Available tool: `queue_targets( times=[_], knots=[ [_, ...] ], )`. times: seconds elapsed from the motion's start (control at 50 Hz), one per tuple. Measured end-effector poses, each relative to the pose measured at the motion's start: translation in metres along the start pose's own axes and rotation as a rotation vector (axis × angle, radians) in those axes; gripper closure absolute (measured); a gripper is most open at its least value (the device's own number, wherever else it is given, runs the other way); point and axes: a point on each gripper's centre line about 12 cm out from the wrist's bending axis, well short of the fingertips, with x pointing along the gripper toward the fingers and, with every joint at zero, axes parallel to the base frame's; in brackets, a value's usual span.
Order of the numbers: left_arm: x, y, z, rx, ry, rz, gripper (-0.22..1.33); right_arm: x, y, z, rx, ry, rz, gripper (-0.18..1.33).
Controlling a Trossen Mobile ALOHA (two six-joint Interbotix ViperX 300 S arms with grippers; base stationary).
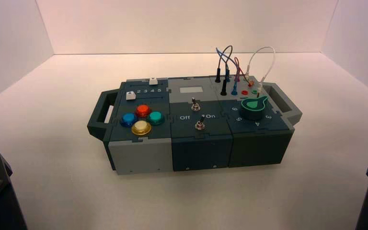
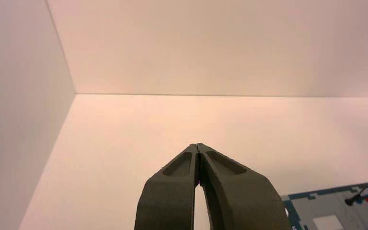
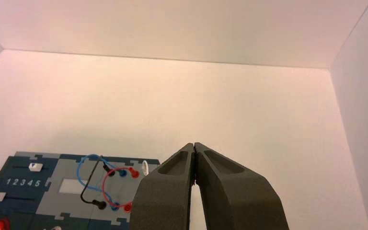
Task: Turn the knob to position 6.
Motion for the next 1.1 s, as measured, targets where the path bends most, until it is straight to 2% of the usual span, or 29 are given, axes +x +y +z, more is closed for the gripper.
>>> queue_targets(
  times=[0.38, 0.52, 0.62, 0.74, 0.84, 0.86, 0.92, 0.98, 1.1],
  knots=[
    [0.013, -0.019, -0.015, 0.051, 0.126, -0.087, 1.27, 0.004, 0.0, -0.005, 0.006, 0.044, 0.002, 1.3],
    [0.022, -0.029, -0.025, 0.082, 0.228, -0.127, 1.27, 0.009, 0.001, -0.012, 0.016, 0.107, 0.006, 1.3],
    [0.028, -0.043, -0.037, 0.128, 0.352, -0.181, 1.27, 0.018, 0.001, -0.022, 0.024, 0.206, 0.009, 1.3],
    [0.036, -0.064, -0.055, 0.2, 0.505, -0.247, 1.27, 0.032, 0.005, -0.039, 0.034, 0.383, 0.023, 1.3],
    [0.04, -0.077, -0.064, 0.247, 0.581, -0.286, 1.27, 0.042, 0.01, -0.056, 0.053, 0.523, 0.042, 1.29],
    [0.041, -0.083, -0.069, 0.27, 0.614, -0.303, 1.27, 0.043, 0.01, -0.058, 0.054, 0.54, 0.044, 1.29],
    [0.043, -0.092, -0.074, 0.298, 0.647, -0.327, 1.27, 0.048, 0.016, -0.067, 0.051, 0.605, 0.063, 1.29],
    [0.044, -0.106, -0.082, 0.343, 0.692, -0.366, 1.27, 0.05, 0.021, -0.072, 0.044, 0.641, 0.08, 1.29],
    [0.045, -0.125, -0.09, 0.399, 0.738, -0.414, 1.27, 0.056, 0.034, -0.083, 0.047, 0.721, 0.121, 1.29]
  ],
)
